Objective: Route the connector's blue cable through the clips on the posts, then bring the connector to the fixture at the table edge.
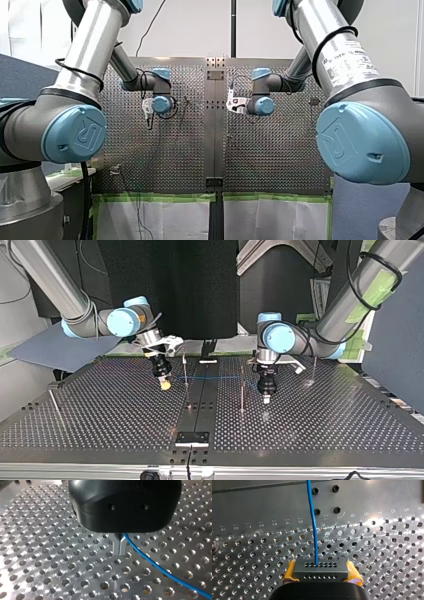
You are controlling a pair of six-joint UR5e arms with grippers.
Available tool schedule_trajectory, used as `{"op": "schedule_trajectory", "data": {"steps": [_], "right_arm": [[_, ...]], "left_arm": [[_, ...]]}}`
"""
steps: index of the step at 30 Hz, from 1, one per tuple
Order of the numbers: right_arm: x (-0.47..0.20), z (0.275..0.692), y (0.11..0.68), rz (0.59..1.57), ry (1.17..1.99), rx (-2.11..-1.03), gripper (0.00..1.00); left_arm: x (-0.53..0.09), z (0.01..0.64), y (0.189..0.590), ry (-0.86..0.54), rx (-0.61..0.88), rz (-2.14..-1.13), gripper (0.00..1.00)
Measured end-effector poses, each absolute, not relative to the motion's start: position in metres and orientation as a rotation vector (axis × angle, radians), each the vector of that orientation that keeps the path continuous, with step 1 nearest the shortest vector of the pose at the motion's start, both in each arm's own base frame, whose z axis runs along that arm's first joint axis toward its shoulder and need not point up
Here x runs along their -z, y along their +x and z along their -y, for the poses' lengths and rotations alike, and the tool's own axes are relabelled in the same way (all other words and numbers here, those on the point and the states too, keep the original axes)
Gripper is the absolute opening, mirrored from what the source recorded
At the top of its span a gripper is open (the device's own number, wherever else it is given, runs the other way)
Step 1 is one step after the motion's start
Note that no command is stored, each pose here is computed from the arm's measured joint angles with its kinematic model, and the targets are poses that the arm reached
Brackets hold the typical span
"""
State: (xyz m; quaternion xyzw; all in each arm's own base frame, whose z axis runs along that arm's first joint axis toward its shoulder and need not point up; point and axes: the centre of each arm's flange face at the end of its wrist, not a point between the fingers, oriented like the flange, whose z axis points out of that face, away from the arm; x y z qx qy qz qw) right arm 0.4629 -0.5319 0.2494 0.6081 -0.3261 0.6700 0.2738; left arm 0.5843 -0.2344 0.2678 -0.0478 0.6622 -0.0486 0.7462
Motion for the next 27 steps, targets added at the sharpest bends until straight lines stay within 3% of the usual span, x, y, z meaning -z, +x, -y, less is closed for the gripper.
{"op": "schedule_trajectory", "data": {"steps": [4, 5, 8, 11, 14, 16, 17, 19, 20, 21, 27], "right_arm": [[-0.2529, 0.5358, 0.463, 0.867, 1.63, -1.811, 0.0], [-0.2536, 0.5366, 0.463, 0.865, 1.629, -1.813, 0.0], [-0.2555, 0.5384, 0.4629, 0.86, 1.627, -1.816, 0.0], [-0.2557, 0.5391, 0.4625, 0.86, 1.627, -1.816, 0.0], [-0.2552, 0.5394, 0.4624, 0.861, 1.629, -1.815, 0.0], [-0.2552, 0.5395, 0.4621, 0.862, 1.63, -1.814, 0.0], [-0.2552, 0.5394, 0.4621, 0.863, 1.631, -1.814, 0.0], [-0.2549, 0.5392, 0.4619, 0.864, 1.633, -1.812, 0.0], [-0.2547, 0.539, 0.4619, 0.865, 1.635, -1.811, 0.0], [-0.2544, 0.5388, 0.4618, 0.866, 1.636, -1.81, 0.0], [-0.2531, 0.5372, 0.4623, 0.869, 1.648, -1.803, 0.0]], "left_arm": [[-0.2667, 0.2332, 0.5848, -0.11, 0.101, -1.452, 0.0], [-0.2666, 0.2329, 0.5848, -0.111, 0.1, -1.453, 0.06], [-0.2663, 0.2318, 0.5847, -0.117, 0.098, -1.455, 0.11], [-0.2661, 0.2314, 0.5846, -0.119, 0.095, -1.457, 0.5], [-0.266, 0.2313, 0.5845, -0.116, 0.091, -1.458, 0.54], [-0.2656, 0.2314, 0.5843, -0.112, 0.088, -1.461, 0.72], [-0.2654, 0.2315, 0.584, -0.109, 0.087, -1.463, 0.72], [-0.2646, 0.2312, 0.5834, -0.106, 0.081, -1.471, 0.89], [-0.2642, 0.2311, 0.5831, -0.104, 0.08, -1.475, 0.89], [-0.2638, 0.231, 0.5828, -0.102, 0.079, -1.479, 1.0], [-0.2612, 0.2295, 0.5812, -0.079, 0.079, -1.509, 1.0]]}}
